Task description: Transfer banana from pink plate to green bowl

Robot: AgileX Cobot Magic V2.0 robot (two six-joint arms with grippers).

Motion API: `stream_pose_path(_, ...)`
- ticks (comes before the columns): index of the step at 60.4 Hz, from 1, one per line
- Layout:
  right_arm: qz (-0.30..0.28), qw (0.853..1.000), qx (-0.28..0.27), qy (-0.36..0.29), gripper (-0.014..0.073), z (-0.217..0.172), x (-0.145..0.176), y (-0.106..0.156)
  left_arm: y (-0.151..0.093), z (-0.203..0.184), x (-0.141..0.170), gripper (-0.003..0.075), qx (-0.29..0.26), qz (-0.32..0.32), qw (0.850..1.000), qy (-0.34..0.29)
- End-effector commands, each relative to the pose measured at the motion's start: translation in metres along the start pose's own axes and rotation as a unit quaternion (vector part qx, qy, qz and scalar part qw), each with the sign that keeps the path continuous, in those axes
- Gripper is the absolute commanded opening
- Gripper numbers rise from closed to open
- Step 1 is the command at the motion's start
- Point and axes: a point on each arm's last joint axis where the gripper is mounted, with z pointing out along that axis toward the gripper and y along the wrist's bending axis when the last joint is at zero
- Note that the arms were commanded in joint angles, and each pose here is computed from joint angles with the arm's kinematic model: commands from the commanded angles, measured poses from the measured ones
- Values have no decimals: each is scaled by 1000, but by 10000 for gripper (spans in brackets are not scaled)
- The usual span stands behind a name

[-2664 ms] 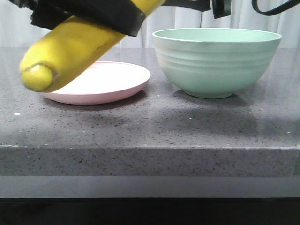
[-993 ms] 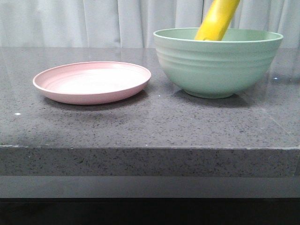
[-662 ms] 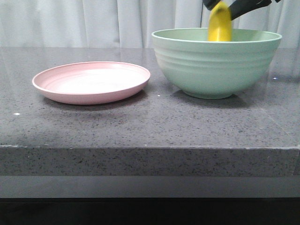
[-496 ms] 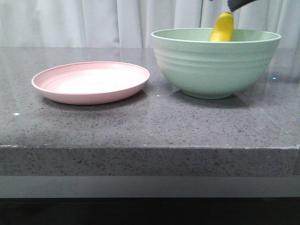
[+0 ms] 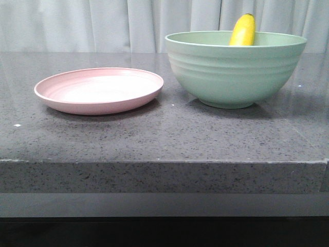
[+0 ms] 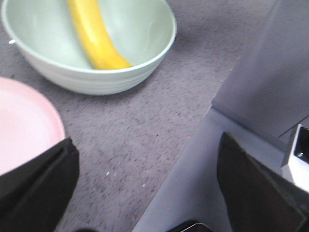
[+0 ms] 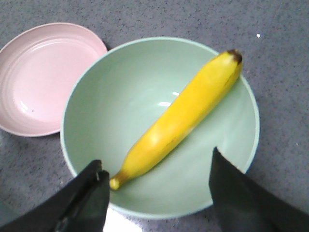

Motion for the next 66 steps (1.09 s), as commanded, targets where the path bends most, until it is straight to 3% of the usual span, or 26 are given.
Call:
stream_pose_path(1,-5,997,12,-77,464,-36,9,12,-5,-23,-13,564,-44,-24,998,-38)
stream_pose_path(8,-9,996,15,-88,464,-59,40,21,-2,-44,-7,564,-126,-45,991,-19)
stream_pose_path(16,-2,994,15,-109,464,-82,71,30,-8,-69,3,564,-181,-79,980,-38)
stream_pose_path(33,-12,987,17,-157,464,-116,127,45,-30,-99,32,564,-191,-69,976,-74)
stream_pose_path(44,-17,985,16,-172,464,-124,142,49,-36,-108,39,560,-194,-61,975,-90)
stream_pose_path(52,-17,984,15,-175,387,-125,142,50,-36,-109,37,450,-197,-58,973,-105)
stream_pose_path(66,-14,984,11,-177,20,-126,142,50,-35,-109,36,135,-198,-58,973,-107)
